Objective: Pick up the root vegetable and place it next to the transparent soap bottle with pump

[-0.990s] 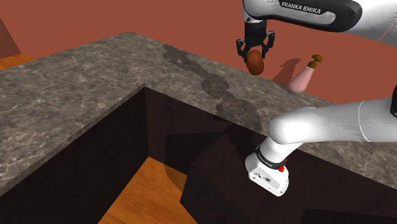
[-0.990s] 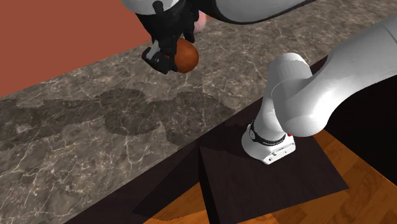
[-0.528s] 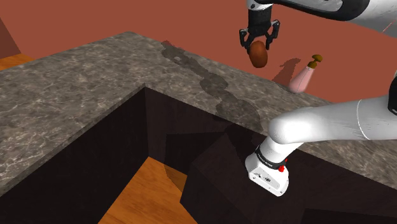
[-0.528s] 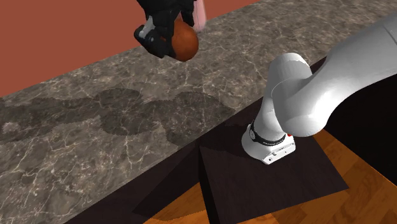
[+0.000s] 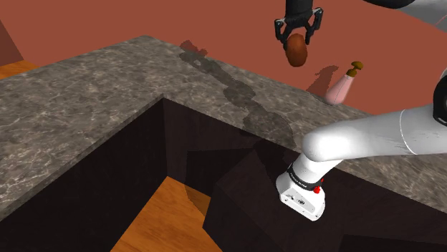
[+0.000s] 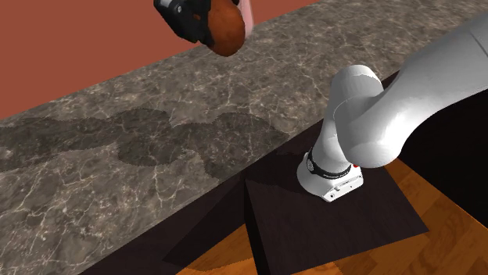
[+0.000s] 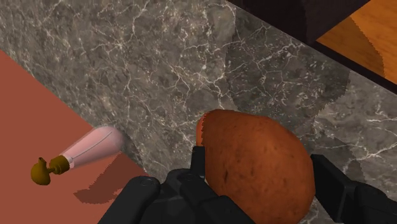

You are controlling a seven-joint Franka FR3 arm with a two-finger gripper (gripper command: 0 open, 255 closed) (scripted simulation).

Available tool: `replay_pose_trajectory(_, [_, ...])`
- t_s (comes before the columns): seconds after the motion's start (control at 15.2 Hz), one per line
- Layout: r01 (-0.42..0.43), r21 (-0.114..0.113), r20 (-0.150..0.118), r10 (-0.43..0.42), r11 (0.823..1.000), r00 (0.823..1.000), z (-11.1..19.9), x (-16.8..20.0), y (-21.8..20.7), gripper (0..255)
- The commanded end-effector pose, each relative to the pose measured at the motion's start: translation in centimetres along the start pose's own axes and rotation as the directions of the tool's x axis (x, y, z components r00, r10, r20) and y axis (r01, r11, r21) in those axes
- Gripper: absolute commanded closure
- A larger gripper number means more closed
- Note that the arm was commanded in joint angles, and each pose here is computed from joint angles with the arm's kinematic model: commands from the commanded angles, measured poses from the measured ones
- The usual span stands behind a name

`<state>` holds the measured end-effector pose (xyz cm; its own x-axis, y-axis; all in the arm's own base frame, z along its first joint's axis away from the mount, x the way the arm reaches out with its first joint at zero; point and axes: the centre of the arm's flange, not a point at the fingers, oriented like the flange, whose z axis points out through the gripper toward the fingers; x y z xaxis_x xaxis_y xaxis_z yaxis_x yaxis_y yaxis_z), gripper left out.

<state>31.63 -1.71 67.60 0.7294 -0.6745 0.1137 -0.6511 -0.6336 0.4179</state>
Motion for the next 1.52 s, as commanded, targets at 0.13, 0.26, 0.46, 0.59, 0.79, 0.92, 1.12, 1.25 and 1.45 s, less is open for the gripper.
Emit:
replay_pose_trajectory(0.13, [0.0, 0.0, 0.0, 0.0, 1.0, 1.0, 0.4, 0.7, 2.6, 255])
replay_pose_trajectory(0.26, [0.0, 0.0, 0.0, 0.0, 1.0, 1.0, 1.6, 1.2, 4.9, 255])
replay_pose_trajectory(0.46, [0.0, 0.0, 0.0, 0.0, 1.0, 1.0, 3.3, 1.9, 8.4, 255])
replay_pose_trajectory(0.59, [0.0, 0.0, 0.0, 0.0, 1.0, 1.0, 4.4, 2.4, 10.8, 255])
replay_pose_trajectory(0.79, [0.0, 0.0, 0.0, 0.0, 1.0, 1.0, 6.1, 3.2, 14.3, 255])
replay_pose_trajectory(0.92, [0.0, 0.0, 0.0, 0.0, 1.0, 1.0, 7.3, 3.7, 16.6, 255])
replay_pose_trajectory(1.12, [0.0, 0.0, 0.0, 0.0, 1.0, 1.0, 9.0, 4.4, 20.1, 255])
replay_pose_trajectory(1.25, [0.0, 0.0, 0.0, 0.0, 1.0, 1.0, 10.1, 4.9, 22.4, 255])
replay_pose_trajectory(1.45, [0.0, 0.0, 0.0, 0.0, 1.0, 1.0, 11.8, 5.6, 25.9, 255])
